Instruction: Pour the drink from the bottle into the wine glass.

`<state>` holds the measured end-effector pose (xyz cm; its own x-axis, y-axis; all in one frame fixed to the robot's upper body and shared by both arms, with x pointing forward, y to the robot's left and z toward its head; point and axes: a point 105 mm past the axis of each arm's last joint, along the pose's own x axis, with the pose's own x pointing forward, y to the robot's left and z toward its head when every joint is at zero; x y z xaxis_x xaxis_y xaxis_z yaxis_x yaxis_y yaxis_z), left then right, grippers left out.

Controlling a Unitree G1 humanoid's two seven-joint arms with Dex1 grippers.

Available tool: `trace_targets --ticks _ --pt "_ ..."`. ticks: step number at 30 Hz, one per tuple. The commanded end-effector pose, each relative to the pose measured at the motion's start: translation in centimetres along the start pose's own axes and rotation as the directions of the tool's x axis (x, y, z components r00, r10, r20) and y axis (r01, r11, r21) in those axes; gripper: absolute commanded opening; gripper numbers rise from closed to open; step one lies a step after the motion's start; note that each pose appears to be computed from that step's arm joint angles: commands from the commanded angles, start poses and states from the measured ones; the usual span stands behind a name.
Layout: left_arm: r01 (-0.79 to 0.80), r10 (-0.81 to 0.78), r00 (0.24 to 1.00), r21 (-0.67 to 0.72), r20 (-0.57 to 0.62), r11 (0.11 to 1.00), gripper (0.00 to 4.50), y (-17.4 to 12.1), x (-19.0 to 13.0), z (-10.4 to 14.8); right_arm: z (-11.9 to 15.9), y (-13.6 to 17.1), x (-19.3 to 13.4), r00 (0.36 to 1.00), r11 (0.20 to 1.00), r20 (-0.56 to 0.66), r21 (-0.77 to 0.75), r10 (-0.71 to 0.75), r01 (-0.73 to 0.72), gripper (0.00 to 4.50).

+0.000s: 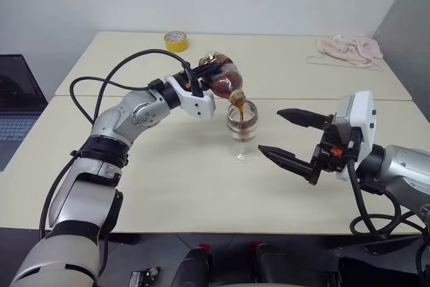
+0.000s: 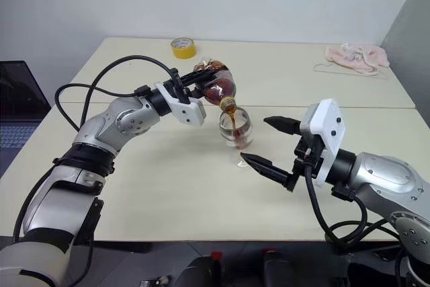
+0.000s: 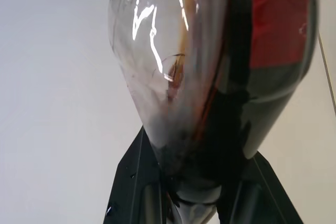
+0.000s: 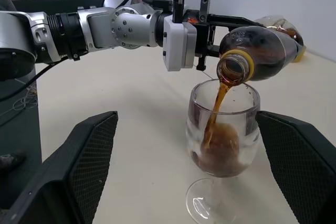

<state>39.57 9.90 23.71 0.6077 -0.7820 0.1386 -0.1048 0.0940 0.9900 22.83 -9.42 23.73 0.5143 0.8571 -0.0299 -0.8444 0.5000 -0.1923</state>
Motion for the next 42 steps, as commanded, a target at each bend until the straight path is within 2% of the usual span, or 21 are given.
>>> trace_targets --ticks 1,24,27,35,39,42 --pt "-0.065 0.064 0.998 0.004 0.018 0.998 0.74 2.1 0.2 0.3 0.7 0.4 0.0 1.0 0.999 0.027 -0.041 0.0 0.001 4.5" --pt "-0.077 0.067 0.996 -0.21 -0.055 0.975 0.74 0.6 -0.5 0.1 0.5 0.6 0.6 0.999 0.999 0.05 -0.033 0.012 -0.011 4.5" --pt "-0.11 0.087 0.992 -0.282 -0.091 0.953 0.74 0.8 -0.6 -0.3 0.6 0.5 0.7 0.998 0.999 0.054 -0.036 0.01 -0.008 4.5" --pt "-0.237 0.132 0.966 -0.553 -0.222 0.799 0.72 1.0 -1.2 -1.7 0.5 0.2 1.1 0.997 0.999 0.073 -0.048 -0.008 0.011 4.5" --pt "-0.359 0.156 0.928 -0.695 -0.339 0.623 0.72 0.8 -2.5 -3.0 0.2 0.1 1.6 0.996 0.997 0.092 -0.075 -0.021 0.028 4.5" --pt "-0.424 0.15 0.899 -0.738 -0.411 0.525 0.72 0.1 -3.7 -3.6 -0.2 0.4 2.0 0.996 0.995 0.088 -0.094 -0.007 0.016 4.5"
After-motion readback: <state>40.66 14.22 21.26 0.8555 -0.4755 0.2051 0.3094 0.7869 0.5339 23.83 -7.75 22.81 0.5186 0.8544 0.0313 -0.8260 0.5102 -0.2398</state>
